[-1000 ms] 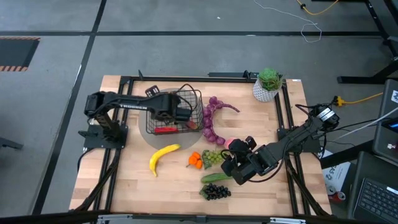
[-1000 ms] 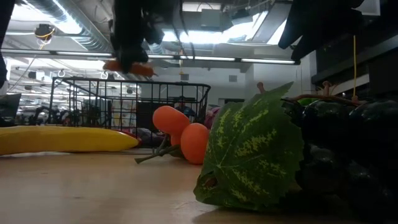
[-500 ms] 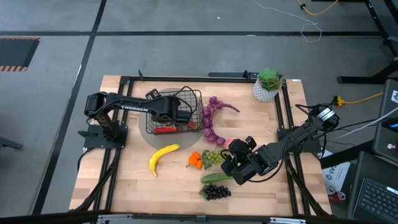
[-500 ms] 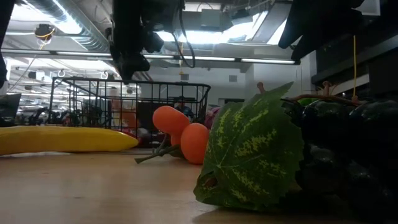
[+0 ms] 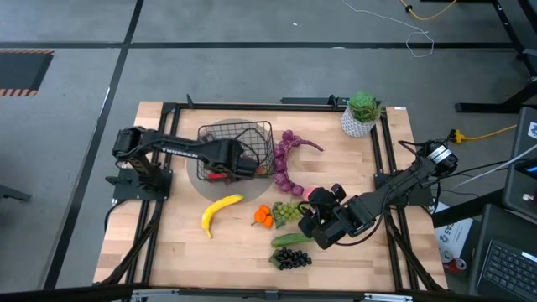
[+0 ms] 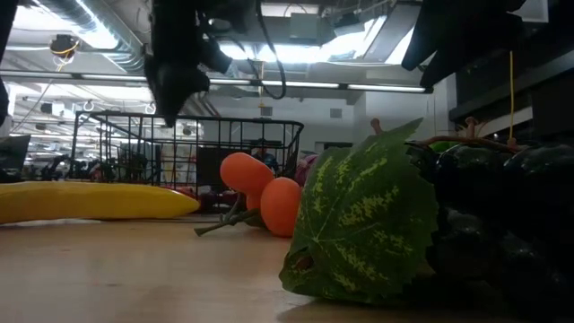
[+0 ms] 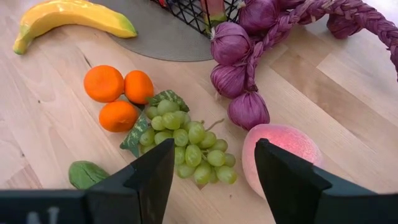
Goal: Build produce basket
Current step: Adjust the wire basket, then put the banana into the wire basket
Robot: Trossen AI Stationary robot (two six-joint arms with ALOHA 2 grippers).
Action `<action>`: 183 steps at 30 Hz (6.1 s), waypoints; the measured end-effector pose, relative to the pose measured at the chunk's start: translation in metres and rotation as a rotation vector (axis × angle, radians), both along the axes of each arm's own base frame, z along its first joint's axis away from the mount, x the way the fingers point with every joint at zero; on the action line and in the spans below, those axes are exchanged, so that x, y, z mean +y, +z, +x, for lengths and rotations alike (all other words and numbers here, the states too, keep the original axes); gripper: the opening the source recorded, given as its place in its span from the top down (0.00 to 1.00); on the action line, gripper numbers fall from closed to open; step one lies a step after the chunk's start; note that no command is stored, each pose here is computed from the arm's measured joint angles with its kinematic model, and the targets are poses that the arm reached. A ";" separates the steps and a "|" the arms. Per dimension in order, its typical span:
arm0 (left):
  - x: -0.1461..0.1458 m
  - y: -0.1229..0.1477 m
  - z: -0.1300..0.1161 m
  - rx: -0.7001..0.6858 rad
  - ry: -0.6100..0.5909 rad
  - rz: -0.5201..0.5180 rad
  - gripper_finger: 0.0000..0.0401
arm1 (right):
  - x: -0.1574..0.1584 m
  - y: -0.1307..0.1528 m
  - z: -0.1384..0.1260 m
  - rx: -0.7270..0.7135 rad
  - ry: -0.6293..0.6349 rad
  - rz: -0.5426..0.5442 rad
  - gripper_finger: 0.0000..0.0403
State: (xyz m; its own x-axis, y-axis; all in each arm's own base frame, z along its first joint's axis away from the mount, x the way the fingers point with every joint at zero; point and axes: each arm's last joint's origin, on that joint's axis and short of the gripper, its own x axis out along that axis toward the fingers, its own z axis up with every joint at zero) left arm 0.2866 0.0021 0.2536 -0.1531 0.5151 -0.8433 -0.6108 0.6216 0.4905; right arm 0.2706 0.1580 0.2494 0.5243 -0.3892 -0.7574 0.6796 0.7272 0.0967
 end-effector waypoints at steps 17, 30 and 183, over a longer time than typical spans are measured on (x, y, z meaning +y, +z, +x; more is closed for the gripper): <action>-0.073 0.005 -0.015 -0.055 -0.106 -0.131 0.49 | 0.000 0.000 0.000 -0.001 0.000 -0.001 0.45; -0.102 0.054 -0.028 -0.336 -0.148 -0.113 0.49 | 0.000 0.000 0.001 -0.013 -0.005 -0.005 0.45; -0.147 -0.072 -0.105 -0.671 0.293 -0.385 0.49 | 0.010 -0.023 0.021 -0.048 -0.016 0.011 0.45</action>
